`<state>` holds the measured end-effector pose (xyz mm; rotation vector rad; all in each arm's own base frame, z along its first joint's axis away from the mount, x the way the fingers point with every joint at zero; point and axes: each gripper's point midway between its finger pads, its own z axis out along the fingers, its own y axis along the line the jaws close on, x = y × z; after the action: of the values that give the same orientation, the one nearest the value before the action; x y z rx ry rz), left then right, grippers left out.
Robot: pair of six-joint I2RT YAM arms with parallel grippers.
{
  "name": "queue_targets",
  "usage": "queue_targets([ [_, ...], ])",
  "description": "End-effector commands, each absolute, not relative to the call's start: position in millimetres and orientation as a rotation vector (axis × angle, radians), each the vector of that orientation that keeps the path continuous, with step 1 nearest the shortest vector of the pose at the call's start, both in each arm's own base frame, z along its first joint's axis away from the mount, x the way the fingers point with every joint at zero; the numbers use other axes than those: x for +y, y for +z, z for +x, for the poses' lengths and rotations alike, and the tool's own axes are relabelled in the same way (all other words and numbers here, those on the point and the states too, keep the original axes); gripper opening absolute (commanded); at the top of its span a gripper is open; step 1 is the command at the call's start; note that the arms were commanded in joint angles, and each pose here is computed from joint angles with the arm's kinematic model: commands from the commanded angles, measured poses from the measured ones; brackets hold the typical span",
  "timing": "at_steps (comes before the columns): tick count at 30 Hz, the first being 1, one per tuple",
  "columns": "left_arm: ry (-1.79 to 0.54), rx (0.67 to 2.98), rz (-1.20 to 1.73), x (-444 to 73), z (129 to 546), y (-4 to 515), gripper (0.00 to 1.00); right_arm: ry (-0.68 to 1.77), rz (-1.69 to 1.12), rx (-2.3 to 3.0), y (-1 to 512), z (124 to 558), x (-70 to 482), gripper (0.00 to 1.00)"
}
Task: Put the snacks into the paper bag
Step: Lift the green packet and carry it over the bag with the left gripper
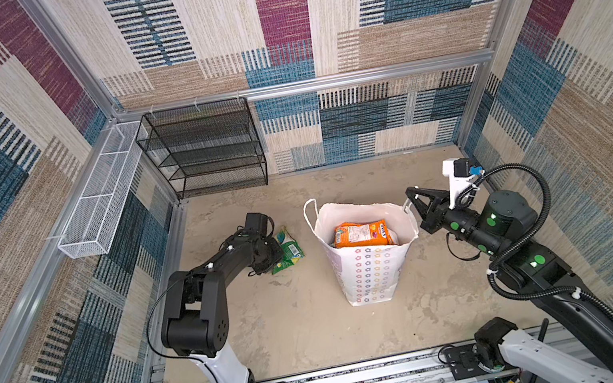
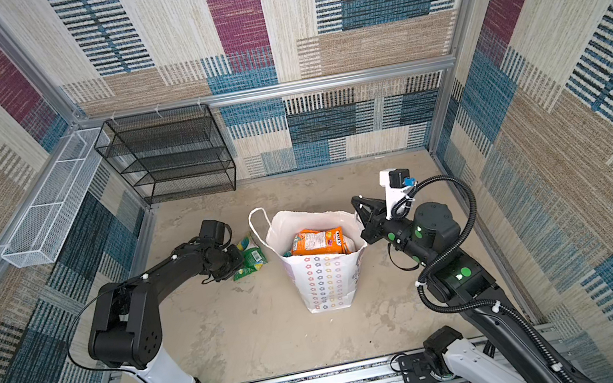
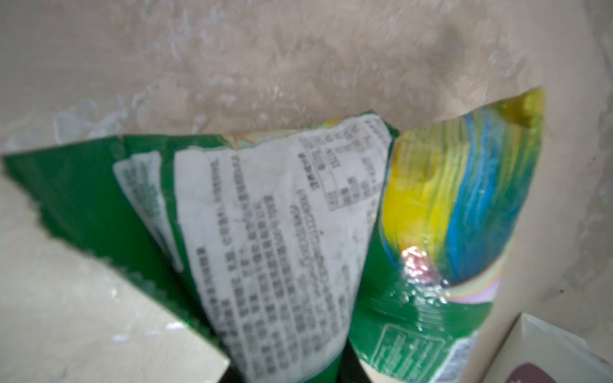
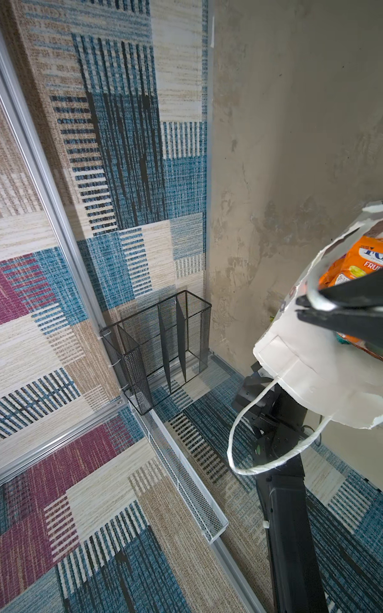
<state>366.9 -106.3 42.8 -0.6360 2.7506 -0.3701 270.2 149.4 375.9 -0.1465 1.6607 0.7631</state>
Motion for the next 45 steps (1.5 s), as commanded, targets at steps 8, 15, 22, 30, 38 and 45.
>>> queue_targets([
  [8, -0.547, 2.678, -0.6, -112.6, 326.7, 107.9, 0.15, 0.806, -0.12, 1.761, 361.8, 278.7, 158.1, 0.0],
  [15, -0.658, 2.48, -0.41, -109.6, 288.0, 208.5, 0.15, 0.948, -0.141, 1.731, 388.5, 259.8, 167.9, 0.0],
  [22, -0.818, 2.278, -0.199, -123.5, 262.7, 333.0, 0.15, 0.972, -0.125, 1.71, 399.7, 250.9, 164.5, 0.0],
  [30, -0.872, 2.172, 0.183, -191.1, 256.2, 431.2, 0.15, 0.97, -0.111, 1.728, 396.8, 253.2, 164.2, 0.0],
  [38, -0.835, 2.238, 0.431, -277.0, 260.8, 420.6, 0.15, 0.959, -0.1, 1.75, 395.2, 254.3, 163.1, 0.0],
  [45, -0.717, 2.364, 0.453, -316.0, 267.4, 372.6, 0.14, 0.969, -0.098, 1.75, 397.4, 252.1, 163.2, 0.0],
])
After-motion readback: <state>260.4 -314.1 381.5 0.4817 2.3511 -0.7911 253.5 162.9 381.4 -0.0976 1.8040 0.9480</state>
